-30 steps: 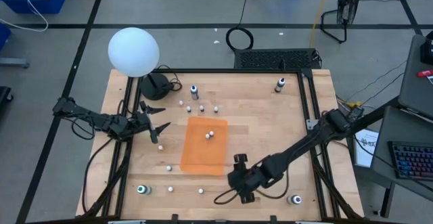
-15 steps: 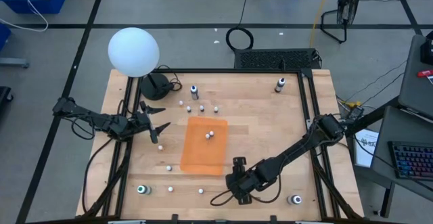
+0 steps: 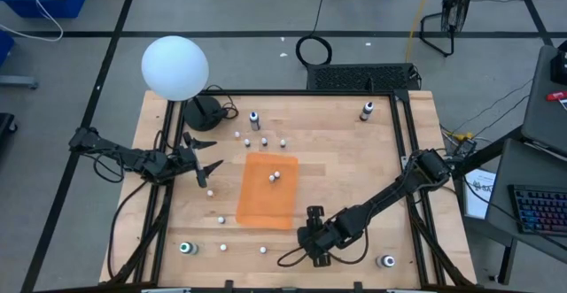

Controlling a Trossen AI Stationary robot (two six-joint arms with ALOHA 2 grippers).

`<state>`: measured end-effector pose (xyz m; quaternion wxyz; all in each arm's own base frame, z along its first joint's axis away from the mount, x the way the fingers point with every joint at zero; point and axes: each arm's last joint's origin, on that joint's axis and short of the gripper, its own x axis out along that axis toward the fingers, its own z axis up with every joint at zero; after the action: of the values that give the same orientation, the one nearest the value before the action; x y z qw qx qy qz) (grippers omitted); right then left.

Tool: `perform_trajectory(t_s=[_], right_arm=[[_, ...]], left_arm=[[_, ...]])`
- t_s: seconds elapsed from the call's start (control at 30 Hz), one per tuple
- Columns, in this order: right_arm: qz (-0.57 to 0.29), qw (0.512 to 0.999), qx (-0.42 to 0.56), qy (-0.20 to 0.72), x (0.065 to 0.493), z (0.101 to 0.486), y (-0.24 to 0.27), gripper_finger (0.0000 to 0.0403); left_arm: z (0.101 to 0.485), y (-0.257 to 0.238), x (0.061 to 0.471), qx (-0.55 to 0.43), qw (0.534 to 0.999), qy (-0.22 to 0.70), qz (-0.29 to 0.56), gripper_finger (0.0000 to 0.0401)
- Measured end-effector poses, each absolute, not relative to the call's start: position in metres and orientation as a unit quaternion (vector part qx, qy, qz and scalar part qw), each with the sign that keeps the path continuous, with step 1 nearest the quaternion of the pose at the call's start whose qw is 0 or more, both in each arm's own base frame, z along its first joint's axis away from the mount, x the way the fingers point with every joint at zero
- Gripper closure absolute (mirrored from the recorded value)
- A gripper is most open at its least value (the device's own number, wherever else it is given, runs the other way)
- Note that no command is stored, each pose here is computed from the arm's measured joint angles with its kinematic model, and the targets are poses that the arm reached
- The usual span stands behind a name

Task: Pick & Place food coloring
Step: Put the small orange food coloring bottle into the orange bin

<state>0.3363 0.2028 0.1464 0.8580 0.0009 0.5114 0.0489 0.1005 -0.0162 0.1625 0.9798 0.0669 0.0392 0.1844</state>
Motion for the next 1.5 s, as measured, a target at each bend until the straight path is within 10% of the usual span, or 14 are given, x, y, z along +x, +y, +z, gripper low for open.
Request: perform_trajectory(t_s=[1.5], right_arm=[[0.094, 0.886, -0.040, 0.452, 0.336, 0.188, 0.194, 0.0349]], left_arm=[[0.163, -0.016, 0.100, 0.067, 0.980, 0.039, 0.185, 0.0091]])
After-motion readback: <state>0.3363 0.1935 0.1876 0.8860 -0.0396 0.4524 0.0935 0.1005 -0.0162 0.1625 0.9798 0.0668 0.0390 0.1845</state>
